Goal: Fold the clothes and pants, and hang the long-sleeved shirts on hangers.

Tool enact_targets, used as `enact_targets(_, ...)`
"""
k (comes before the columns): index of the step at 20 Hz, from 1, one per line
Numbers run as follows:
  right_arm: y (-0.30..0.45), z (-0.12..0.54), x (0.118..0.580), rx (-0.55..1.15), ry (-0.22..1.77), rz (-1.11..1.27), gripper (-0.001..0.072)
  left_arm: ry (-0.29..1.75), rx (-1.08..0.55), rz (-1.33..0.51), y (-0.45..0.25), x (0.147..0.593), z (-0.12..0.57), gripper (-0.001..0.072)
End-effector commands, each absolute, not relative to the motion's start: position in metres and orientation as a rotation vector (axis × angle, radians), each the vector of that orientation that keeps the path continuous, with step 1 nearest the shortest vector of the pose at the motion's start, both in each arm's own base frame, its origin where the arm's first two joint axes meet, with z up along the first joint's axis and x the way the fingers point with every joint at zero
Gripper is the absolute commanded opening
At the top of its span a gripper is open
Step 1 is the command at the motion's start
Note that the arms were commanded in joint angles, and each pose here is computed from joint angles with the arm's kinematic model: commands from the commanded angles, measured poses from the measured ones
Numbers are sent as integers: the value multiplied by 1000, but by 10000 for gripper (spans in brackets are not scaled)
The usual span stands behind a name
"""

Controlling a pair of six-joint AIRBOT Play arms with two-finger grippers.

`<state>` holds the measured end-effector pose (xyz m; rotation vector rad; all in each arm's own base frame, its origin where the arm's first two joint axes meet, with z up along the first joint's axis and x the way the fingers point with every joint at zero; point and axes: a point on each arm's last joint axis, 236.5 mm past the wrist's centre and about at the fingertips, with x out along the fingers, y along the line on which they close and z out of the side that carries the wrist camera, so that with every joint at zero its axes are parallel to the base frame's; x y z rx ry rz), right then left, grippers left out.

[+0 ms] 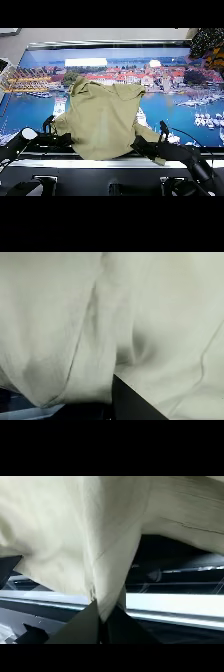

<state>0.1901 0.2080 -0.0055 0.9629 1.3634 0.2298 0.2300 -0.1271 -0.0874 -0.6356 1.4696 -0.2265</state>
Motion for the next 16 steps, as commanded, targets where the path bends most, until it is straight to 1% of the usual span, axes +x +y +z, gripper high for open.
enact_targets(1,206,11,160,942,1436,252,40,1529,-610,-332,-140,210,-57,31)
enact_targets(3,198,23,130,895,1514,247,40,1564,-609,-367,-144,186,-35,31)
enact_targets(6,188,46,91,914,1598,208,40,1579,-551,-413,-149,153,-9,30)
enact_targets(8,180,60,88,925,1577,163,40,1569,-559,-429,-157,141,3,30)
enact_targets(10,170,67,114,939,1474,94,40,1526,-563,-466,-169,146,17,30)
enact_targets(12,162,65,148,903,1393,41,40,1416,-577,-492,-181,175,35,30)
enact_targets(14,161,49,179,834,1383,3,40,1333,-591,-478,-186,210,45,29)
enact_targets(16,166,28,209,784,1403,-30,41,1311,-613,-443,-189,244,41,30)
